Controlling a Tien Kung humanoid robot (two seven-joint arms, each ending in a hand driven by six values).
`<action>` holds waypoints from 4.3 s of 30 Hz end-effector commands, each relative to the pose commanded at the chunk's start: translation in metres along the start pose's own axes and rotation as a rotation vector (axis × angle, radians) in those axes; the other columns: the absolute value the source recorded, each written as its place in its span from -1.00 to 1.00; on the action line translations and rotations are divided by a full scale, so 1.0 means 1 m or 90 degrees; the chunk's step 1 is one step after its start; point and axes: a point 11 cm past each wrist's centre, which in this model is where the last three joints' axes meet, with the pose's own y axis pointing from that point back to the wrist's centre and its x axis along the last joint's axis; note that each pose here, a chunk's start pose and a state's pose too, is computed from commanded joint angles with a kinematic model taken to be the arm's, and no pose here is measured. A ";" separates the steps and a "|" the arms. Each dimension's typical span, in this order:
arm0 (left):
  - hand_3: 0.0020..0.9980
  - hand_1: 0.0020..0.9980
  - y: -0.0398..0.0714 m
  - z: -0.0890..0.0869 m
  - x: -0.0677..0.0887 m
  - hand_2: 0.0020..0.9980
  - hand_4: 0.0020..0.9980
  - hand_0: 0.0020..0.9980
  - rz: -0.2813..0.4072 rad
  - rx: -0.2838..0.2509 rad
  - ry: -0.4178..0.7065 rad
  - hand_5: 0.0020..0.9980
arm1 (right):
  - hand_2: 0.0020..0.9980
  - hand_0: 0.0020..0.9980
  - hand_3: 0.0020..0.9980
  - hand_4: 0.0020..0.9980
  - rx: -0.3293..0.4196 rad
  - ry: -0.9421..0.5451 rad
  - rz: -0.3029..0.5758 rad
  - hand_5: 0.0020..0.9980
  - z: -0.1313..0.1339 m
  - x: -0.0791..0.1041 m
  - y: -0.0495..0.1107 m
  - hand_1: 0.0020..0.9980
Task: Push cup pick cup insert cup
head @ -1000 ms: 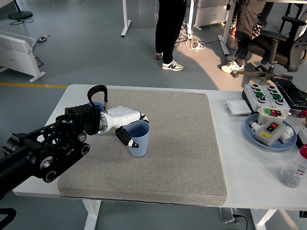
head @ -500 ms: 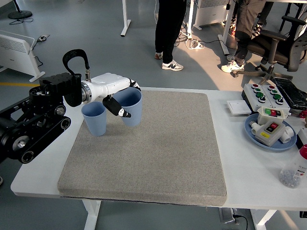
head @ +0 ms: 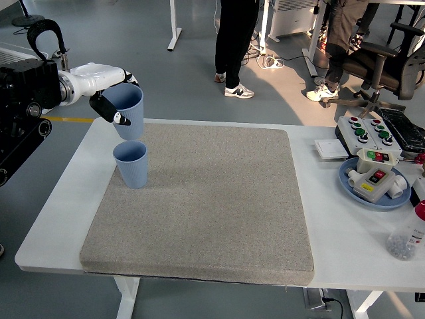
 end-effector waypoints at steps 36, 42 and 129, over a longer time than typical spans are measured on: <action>0.59 0.15 -0.021 -0.014 -0.047 0.34 0.50 -0.27 -0.033 0.019 0.055 -0.56 | 0.32 0.06 0.32 -0.51 0.011 0.008 0.001 0.49 -0.009 0.000 0.002 0.09; 0.82 0.40 -0.023 -0.017 -0.050 0.65 0.70 0.06 -0.022 0.016 0.063 -0.26 | 0.32 0.06 0.32 -0.52 0.011 0.009 0.001 0.49 -0.009 0.000 0.002 0.09; 0.65 0.73 0.158 -0.070 -0.269 0.75 0.22 0.70 0.406 0.002 1.279 1.00 | 0.30 0.06 0.30 -0.54 0.040 0.004 0.023 0.50 -0.027 0.013 0.005 0.09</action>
